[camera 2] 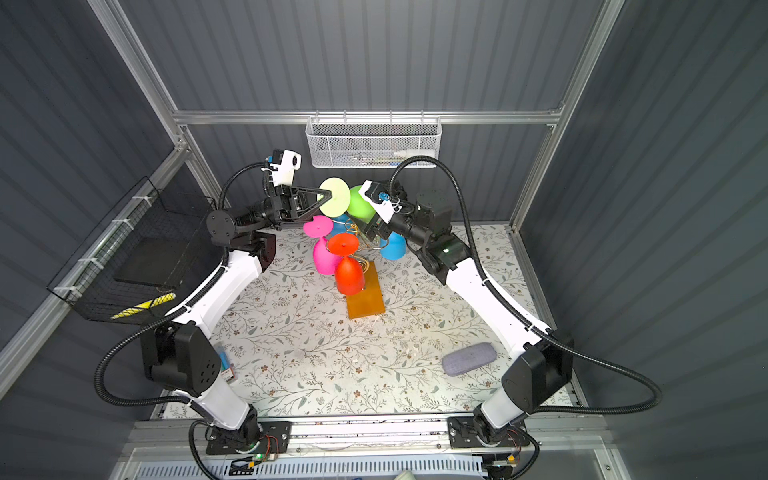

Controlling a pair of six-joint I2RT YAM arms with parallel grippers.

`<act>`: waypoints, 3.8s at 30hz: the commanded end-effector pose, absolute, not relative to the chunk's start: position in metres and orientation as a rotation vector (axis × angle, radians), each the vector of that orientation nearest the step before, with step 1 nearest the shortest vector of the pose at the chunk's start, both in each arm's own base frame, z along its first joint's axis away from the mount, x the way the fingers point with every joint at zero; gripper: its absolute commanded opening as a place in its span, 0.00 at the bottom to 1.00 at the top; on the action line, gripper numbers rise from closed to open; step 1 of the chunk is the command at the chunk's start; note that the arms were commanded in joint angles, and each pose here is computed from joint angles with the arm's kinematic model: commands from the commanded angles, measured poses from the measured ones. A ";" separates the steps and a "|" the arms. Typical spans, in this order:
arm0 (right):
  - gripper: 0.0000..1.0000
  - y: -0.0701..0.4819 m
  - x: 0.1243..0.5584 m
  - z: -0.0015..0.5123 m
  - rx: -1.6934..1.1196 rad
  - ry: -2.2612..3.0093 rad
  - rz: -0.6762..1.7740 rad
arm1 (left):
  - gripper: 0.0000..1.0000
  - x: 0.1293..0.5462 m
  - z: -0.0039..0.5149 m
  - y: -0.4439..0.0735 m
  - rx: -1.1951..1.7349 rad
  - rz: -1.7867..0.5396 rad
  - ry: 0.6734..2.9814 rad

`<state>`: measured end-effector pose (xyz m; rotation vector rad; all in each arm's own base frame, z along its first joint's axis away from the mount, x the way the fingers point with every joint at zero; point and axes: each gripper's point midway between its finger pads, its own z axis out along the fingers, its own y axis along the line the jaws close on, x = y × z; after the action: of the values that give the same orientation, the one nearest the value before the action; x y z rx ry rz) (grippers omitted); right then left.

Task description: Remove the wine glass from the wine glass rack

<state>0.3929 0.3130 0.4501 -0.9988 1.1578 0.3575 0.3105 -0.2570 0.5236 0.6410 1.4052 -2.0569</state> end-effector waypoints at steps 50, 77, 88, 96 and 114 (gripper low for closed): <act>0.84 0.299 0.391 0.438 -0.901 1.280 0.278 | 0.22 0.282 0.549 -0.244 0.722 -1.943 1.334; 0.76 0.264 0.344 0.420 -0.929 1.784 0.224 | 0.72 0.363 0.466 -0.232 0.705 -0.547 1.302; 0.76 0.266 0.336 0.404 -0.989 1.880 0.165 | 0.66 0.343 0.471 -0.247 0.877 -0.252 0.927; 0.75 0.267 0.333 0.397 -1.006 1.921 0.165 | 0.63 0.332 0.478 -0.253 0.930 -0.207 0.798; 0.73 0.280 0.329 0.386 -1.060 1.978 0.195 | 0.56 0.321 0.492 -0.265 0.964 -0.236 0.701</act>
<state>0.3365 0.2740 0.3994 -1.0154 1.9270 0.1768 0.3296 -0.2637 0.4734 0.9699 0.7802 -0.2566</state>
